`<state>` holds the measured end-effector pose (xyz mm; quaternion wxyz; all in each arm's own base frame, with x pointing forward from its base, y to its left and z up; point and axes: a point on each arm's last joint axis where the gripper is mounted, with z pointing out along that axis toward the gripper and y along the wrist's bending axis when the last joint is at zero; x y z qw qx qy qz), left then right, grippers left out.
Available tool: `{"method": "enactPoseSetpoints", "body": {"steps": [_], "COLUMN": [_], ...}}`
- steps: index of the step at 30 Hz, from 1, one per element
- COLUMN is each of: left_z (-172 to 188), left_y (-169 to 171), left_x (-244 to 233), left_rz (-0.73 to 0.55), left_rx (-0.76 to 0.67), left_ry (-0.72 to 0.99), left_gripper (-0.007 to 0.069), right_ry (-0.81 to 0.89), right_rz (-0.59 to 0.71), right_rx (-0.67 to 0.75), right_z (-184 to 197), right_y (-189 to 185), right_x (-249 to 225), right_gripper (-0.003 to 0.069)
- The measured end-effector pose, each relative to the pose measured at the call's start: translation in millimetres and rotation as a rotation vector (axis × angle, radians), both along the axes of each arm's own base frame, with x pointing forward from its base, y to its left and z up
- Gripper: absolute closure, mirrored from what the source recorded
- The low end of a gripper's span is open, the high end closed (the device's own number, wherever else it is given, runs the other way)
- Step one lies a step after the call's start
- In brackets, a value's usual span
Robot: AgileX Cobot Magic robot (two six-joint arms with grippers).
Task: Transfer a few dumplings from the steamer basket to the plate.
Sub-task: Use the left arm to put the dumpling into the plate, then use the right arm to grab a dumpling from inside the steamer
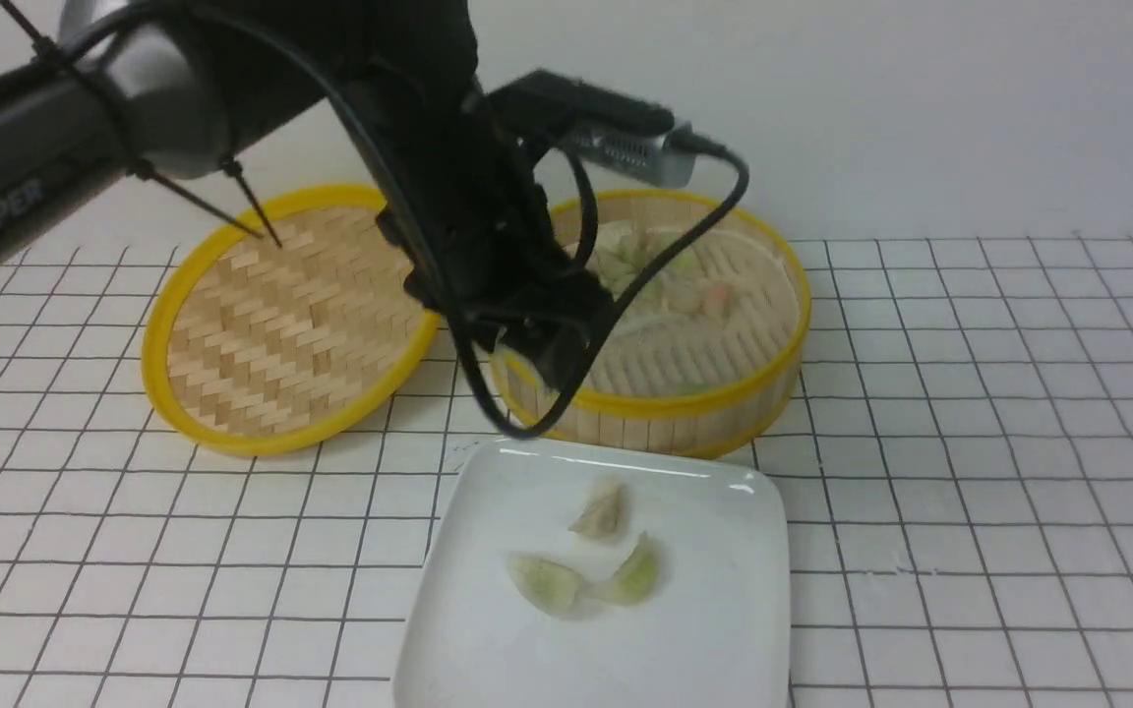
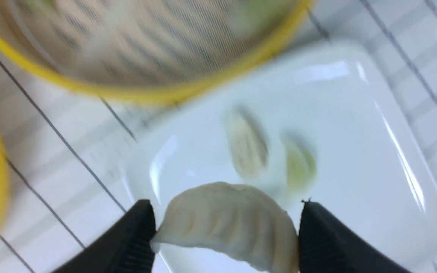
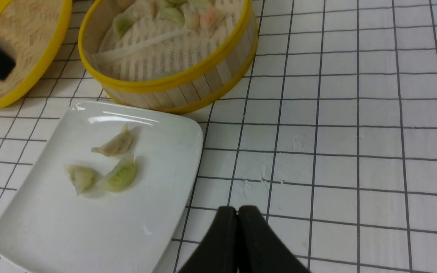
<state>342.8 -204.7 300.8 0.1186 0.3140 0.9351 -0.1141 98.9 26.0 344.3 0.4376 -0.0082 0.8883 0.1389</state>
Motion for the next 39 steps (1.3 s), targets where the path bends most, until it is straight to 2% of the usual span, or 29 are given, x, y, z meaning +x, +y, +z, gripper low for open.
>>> {"method": "enactPoseSetpoints", "body": {"steps": [1,4,11,13,19,23,27,31,32,35,39], "left_z": [-19.5,-50.5,-99.0,-105.1,-104.8,-97.5,-73.9,-26.1,-14.1,26.7,73.9], "left_y": [-0.1,-3.8,-14.4,-14.7,-15.0,-15.4,-14.5,-2.6,0.6,12.4,31.4], "left_x": [-4.5,-1.8,19.2,21.1,23.3,22.9,24.9,20.1,16.6,-1.3,-40.4], "left_rz": [-0.023,-0.049,-0.044,-0.045,-0.051,-0.061,-0.015,0.037,0.045,0.061,0.072], "left_rx": [0.011,0.018,0.018,0.027,0.038,0.045,0.062,0.082,0.079,0.05,-0.025], "left_ry": [0.062,0.105,0.089,0.092,0.089,0.111,0.123,-0.011,-0.039,-0.122,-0.2], "left_gripper": [0.0201,0.0201,0.0201,0.019,0.0029,0.002,0.0163,0.0522,0.0561,0.0617,0.0631], "right_ry": [-0.007,-0.008,0.052,0.084,0.179,0.181,0.144,0.152,0.161,0.186,0.212], "right_rz": [0.004,0.01,0.018,0.018,0.087,0.158,0.241,0.305,0.323,0.371,0.421], "right_rx": [0.002,0.005,-0.003,-0.004,0.021,0.037,0.058,0.047,0.036,-0.004,-0.106], "right_z": [0.5,0.7,-6.1,-9.9,-20.0,-15.0,5.4,17.3,17.9,14.8,-3.1], "right_y": [0.4,1.0,2.8,3.7,13.0,20.3,30.3,43.0,48.1,64.9,89.3], "right_x": [0.3,0.3,14.7,21.4,48.1,64.8,101.0,149.4,163.4,199.4,251.2], "right_gripper": [0.0673,0.0673,0.0673,0.0673,0.0673,0.0673,0.0673,0.0673,0.0673,0.0669,0.0659]}}
